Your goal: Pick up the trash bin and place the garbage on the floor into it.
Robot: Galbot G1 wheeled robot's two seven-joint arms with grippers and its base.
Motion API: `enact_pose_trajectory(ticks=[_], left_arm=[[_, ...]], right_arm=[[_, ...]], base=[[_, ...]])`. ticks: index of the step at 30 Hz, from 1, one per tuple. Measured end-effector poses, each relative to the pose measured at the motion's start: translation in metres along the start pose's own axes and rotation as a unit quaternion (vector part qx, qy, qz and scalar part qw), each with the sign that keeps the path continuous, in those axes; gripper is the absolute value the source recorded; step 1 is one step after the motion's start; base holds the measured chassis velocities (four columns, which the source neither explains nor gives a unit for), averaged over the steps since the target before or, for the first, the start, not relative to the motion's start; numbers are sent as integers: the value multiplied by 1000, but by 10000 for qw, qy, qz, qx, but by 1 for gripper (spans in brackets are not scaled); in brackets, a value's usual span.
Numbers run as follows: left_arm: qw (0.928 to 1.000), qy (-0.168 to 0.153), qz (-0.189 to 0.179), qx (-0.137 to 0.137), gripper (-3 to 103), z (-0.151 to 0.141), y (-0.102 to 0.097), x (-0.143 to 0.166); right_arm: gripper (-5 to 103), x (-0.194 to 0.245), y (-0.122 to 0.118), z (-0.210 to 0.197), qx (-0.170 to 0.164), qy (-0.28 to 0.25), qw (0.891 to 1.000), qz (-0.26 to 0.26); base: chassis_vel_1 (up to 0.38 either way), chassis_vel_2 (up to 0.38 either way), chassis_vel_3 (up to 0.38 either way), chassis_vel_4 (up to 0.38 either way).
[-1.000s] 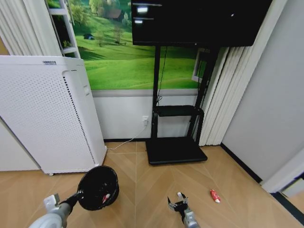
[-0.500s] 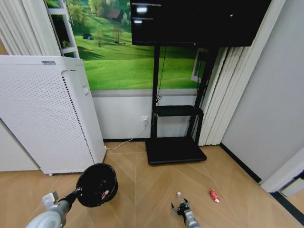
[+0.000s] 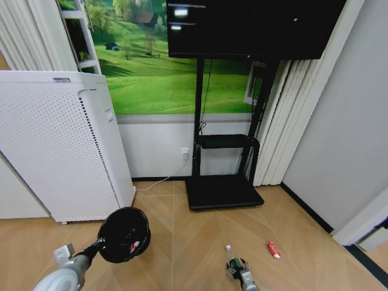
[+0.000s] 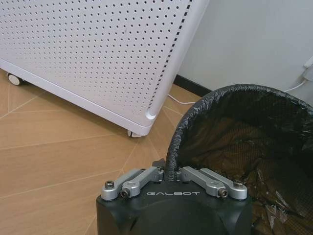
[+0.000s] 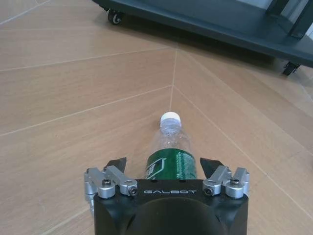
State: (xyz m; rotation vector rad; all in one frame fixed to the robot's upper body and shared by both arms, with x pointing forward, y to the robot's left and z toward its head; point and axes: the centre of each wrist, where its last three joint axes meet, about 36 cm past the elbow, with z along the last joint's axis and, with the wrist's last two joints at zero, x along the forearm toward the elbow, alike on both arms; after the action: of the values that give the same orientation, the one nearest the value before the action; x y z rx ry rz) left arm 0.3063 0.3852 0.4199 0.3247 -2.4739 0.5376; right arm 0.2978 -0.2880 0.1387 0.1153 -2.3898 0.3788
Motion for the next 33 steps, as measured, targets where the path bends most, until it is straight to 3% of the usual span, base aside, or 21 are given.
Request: enact_pose_trajectory(ticks=[6,8,9,11,12,14,22,26,33], left_arm=[[10000,-18,1,19,3,1,0,0],[10000,-18,-3,19,3,1,0,0],[10000,-22,-5,19,3,1,1,-1],[10000,-24,-3,20,3,1,1,-1],[10000,-34,1,24,3,0,1,-1],[10000,-39,7,28,3,0,0,-2],[10000,-19,43,5,3,0,-2,-5],[10000,-4,73,-11,3,1,-3,-6],[9998,42,154,-95,3,1,-7,-14]], right_arm=[[60,-1,2,0,87,80,9999,-60],[60,-1,2,0,91,82,9999,-60],[49,-1,1,1,96,84,9999,-63],[49,-1,1,0,97,84,9999,-62],[38,0,1,1,97,89,9999,-64],[29,0,2,2,94,98,9999,-68],[14,6,0,2,-4,79,9999,-67],[11,11,-4,-3,-112,1,9999,-98],[11,31,-16,-33,-481,-759,9956,-276]], base=[[0,0,0,0],[0,0,0,0],[0,0,0,0],[0,0,0,0],[0,0,0,0],[0,0,0,0],[0,0,0,0],[0,0,0,0],[0,0,0,0]])
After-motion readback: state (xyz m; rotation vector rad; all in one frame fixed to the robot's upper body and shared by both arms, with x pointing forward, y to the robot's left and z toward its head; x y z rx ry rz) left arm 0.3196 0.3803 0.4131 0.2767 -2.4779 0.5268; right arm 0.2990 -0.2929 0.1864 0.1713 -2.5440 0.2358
